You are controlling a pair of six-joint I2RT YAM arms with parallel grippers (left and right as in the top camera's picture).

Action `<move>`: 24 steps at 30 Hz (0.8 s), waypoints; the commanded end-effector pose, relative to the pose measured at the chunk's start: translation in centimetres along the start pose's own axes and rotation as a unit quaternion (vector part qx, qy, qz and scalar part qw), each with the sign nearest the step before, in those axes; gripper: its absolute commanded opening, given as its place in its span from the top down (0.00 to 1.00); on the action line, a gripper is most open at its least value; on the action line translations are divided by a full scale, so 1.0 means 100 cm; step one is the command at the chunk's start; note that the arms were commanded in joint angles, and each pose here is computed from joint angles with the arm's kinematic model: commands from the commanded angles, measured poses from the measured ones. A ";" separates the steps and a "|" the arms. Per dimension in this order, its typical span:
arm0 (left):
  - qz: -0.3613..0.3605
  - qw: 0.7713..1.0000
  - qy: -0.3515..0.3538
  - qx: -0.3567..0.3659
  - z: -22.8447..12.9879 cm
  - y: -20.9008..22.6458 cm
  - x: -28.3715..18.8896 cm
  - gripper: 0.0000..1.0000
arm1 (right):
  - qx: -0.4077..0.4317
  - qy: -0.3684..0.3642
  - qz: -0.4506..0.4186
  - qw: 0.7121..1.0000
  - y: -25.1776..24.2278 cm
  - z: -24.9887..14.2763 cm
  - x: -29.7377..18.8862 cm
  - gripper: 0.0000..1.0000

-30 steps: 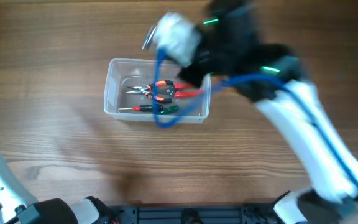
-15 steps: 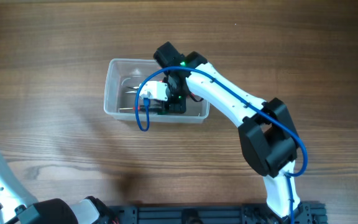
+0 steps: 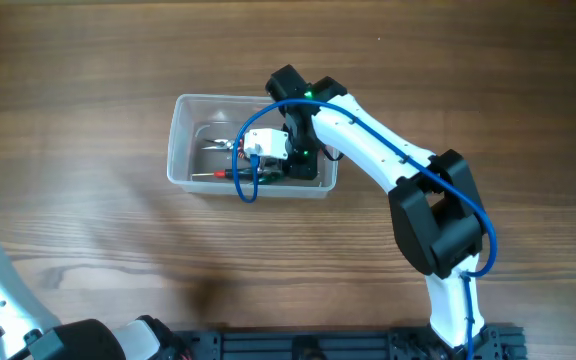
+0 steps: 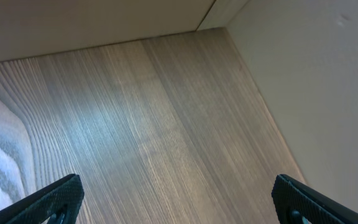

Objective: Pack container
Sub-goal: 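Lower the socket wrench into the container and release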

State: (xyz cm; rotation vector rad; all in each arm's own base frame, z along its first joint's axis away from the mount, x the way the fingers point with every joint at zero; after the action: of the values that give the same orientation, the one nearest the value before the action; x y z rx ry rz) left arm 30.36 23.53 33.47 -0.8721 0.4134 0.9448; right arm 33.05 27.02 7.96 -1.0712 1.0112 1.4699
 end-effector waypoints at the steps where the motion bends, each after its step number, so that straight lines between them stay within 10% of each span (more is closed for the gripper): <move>1: -0.005 1.000 -0.004 -0.007 0.004 -0.002 -0.003 0.00 | -0.004 -0.007 0.020 1.000 0.007 0.003 0.006 0.60; 3: -0.005 1.000 -0.004 -0.007 0.004 -0.002 -0.003 0.00 | 0.014 -0.005 0.015 1.000 0.006 0.003 0.004 0.46; 10: -0.005 1.000 -0.004 -0.007 0.004 -0.002 -0.003 0.00 | 0.144 0.018 -0.160 0.976 -0.040 0.014 -0.078 0.50; 24: -0.005 1.000 -0.004 -0.007 0.004 -0.002 -0.003 0.00 | 0.269 -0.130 -0.567 0.768 0.064 -0.012 -0.423 0.15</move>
State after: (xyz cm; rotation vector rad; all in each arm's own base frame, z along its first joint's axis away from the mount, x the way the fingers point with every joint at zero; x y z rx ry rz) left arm 30.36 23.53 33.47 -0.8721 0.4134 0.9448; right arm 33.21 17.75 45.87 -0.7892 0.3941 0.3857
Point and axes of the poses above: each gripper's point midway between its finger pads, its own x axis out along the fingers, its own y axis along the line the jaws close on, z = x × y, the point moved 4 cm from there along -x, back along the fingers, and after that the axes turned 9 degrees about -x, right-handed, at the moved point
